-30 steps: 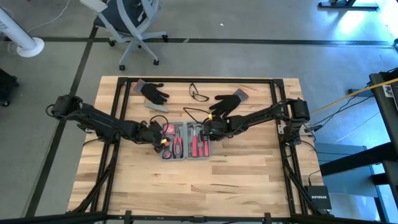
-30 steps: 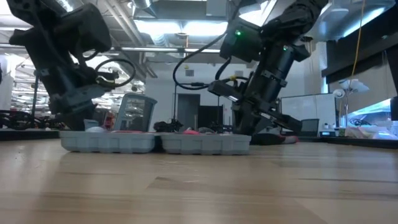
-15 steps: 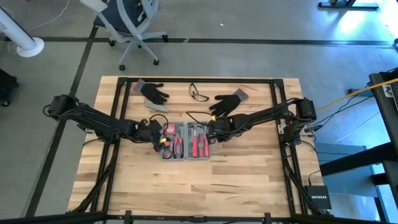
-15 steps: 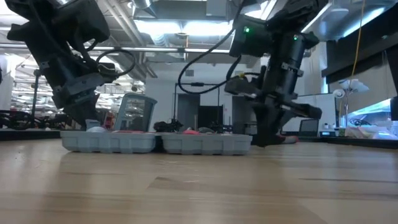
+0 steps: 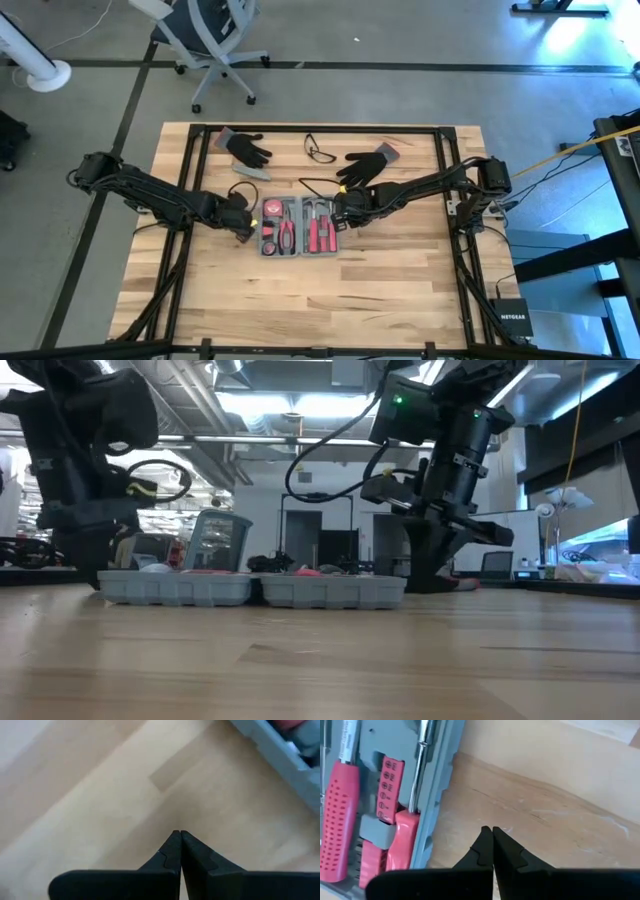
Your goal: Prefit tool cases
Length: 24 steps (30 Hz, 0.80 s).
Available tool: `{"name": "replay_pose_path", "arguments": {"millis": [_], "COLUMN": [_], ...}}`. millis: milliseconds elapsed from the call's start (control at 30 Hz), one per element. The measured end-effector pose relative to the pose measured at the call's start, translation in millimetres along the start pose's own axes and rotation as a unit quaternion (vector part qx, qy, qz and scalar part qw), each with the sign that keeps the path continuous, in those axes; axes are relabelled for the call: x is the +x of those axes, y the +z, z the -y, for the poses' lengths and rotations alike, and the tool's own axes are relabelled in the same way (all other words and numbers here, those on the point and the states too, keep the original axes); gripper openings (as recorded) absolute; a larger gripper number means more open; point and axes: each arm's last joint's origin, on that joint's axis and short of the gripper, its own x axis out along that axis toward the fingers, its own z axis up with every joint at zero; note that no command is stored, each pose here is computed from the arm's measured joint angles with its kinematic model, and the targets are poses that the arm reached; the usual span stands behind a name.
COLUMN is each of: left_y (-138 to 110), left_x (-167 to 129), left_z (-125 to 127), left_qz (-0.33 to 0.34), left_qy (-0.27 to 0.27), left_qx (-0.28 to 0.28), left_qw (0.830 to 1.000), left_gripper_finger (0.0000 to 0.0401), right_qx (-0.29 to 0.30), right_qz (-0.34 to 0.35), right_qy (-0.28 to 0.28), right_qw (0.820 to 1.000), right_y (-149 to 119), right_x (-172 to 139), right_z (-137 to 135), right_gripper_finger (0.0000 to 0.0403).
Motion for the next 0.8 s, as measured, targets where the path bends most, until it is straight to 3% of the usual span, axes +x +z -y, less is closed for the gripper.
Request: {"name": "replay_pose_path", "arguments": {"millis": [267,533,800], "left_y": [7.1,-9.9,-8.7], "left_x": [5.8,21.4,22.1], "left_z": [16.1,2.8,4.9], "left_qz": [0.053,0.041,0.048], "left_qy": [-0.114,-0.099,-0.117], "left_qx": [-0.031,-0.105,-0.127], "left_qw": [0.992,0.989,0.984], "left_gripper_finger": [0.0000,0.0000,0.0000], "right_qx": [-0.011,-0.020,-0.020], "right_qz": [0.008,0.014,0.026], "right_qy": [0.020,0.024,0.041], "right_qw": [1.000,0.999,0.999], "right_y": [1.5,2.3,4.0], "right_x": [-0.1,-0.1,-0.4], "right_z": [-3.9,-4.8,-8.4], "right_gripper_finger": [0.0000,0.0000,0.0000]}}
